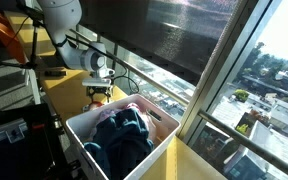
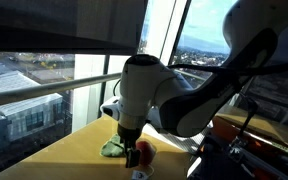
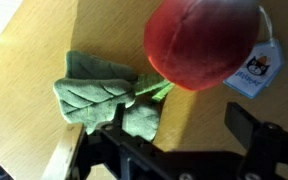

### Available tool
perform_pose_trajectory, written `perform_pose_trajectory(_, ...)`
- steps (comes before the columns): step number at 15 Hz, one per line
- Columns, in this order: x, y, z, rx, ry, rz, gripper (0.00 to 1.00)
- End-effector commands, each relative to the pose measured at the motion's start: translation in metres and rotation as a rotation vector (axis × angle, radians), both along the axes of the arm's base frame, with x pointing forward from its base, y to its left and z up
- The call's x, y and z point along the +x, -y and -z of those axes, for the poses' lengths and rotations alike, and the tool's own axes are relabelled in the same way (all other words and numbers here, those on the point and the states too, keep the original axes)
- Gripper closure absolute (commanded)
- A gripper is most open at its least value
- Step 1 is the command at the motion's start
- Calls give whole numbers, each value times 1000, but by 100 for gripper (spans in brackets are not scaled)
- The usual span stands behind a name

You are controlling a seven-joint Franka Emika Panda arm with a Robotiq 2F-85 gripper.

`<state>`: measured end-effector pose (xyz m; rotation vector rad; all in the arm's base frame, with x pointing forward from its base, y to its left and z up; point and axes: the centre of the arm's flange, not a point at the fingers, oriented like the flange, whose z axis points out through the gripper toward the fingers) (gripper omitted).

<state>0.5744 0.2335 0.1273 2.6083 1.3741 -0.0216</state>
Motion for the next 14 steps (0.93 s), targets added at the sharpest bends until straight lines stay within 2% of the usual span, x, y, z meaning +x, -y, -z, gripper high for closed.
perform_pose_trajectory(1, -3, 12, 8, -11, -30, 20, 0)
perform_pose_trajectory(9, -18, 45, 19, -19, -61, 58, 0)
perform_pose_trajectory(10, -18, 46, 20, -14, -65, 59, 24)
perform_pose_trajectory(11, -19, 47, 22, -11, -69, 59, 26)
perform_pose_trajectory(14, -21, 47, 24, 4, -80, 64, 48)
